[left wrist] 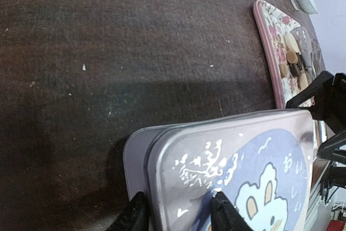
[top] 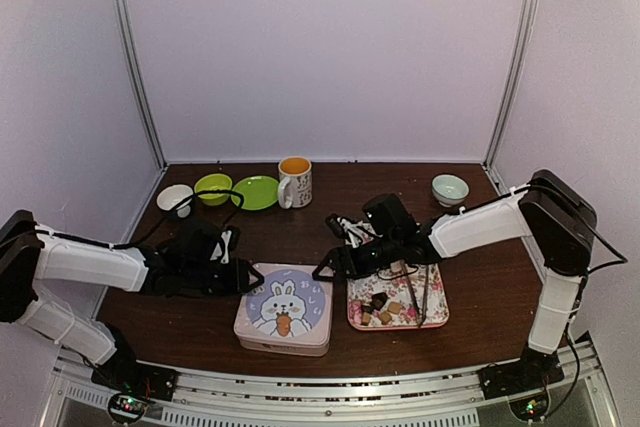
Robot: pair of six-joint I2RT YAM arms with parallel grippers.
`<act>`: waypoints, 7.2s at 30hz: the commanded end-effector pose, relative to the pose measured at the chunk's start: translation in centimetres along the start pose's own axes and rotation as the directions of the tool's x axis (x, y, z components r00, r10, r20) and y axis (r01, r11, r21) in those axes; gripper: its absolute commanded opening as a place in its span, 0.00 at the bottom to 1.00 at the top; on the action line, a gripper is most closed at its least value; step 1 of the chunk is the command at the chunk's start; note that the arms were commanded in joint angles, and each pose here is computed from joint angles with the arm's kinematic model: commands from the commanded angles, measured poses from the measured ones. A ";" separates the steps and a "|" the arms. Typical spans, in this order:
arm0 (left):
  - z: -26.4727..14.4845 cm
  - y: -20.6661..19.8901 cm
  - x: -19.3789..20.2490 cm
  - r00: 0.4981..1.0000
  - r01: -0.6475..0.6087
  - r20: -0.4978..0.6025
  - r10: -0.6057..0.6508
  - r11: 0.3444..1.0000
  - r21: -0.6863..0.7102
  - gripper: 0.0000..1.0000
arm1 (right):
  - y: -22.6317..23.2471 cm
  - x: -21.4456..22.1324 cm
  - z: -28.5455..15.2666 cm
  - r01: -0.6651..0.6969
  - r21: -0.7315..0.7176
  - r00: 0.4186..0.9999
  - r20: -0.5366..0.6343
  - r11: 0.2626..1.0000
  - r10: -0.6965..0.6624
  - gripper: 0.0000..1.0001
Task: Pack the chocolate
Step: Press the box lid onto the packing box.
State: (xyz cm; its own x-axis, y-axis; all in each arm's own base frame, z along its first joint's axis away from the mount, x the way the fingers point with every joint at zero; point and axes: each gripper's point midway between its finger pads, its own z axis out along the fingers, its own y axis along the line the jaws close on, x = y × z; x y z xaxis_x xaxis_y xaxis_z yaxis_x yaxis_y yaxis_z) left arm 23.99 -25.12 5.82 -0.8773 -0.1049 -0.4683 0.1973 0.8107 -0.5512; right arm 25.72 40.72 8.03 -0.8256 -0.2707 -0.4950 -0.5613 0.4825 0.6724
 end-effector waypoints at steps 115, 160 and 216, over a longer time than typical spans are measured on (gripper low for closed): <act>-3.7 -5.1 -4.5 0.981 -0.178 0.088 0.174 0.983 0.041 0.00 | 4.0 2.4 -5.0 -0.032 -0.013 0.996 0.081 0.999 0.033 0.00; -1.8 -3.5 -3.9 0.986 -0.153 0.083 0.146 0.985 0.085 0.00 | -1.4 4.7 -0.3 -0.153 0.072 0.988 -0.008 0.986 0.154 0.00; -8.8 -0.7 9.8 0.993 0.037 -0.116 -0.014 0.979 0.202 0.00 | 13.4 10.4 -2.6 0.367 -0.106 0.922 -0.089 0.924 -0.376 0.00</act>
State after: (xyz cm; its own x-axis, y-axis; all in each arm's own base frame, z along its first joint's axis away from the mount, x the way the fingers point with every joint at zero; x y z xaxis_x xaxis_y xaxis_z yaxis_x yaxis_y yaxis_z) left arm 11.32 -22.80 7.45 -0.9319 -0.0489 -0.3595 0.2537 0.6206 -0.7420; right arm 8.20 42.78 9.23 -0.5980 -0.5846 -0.5483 -0.7776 0.2573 0.5738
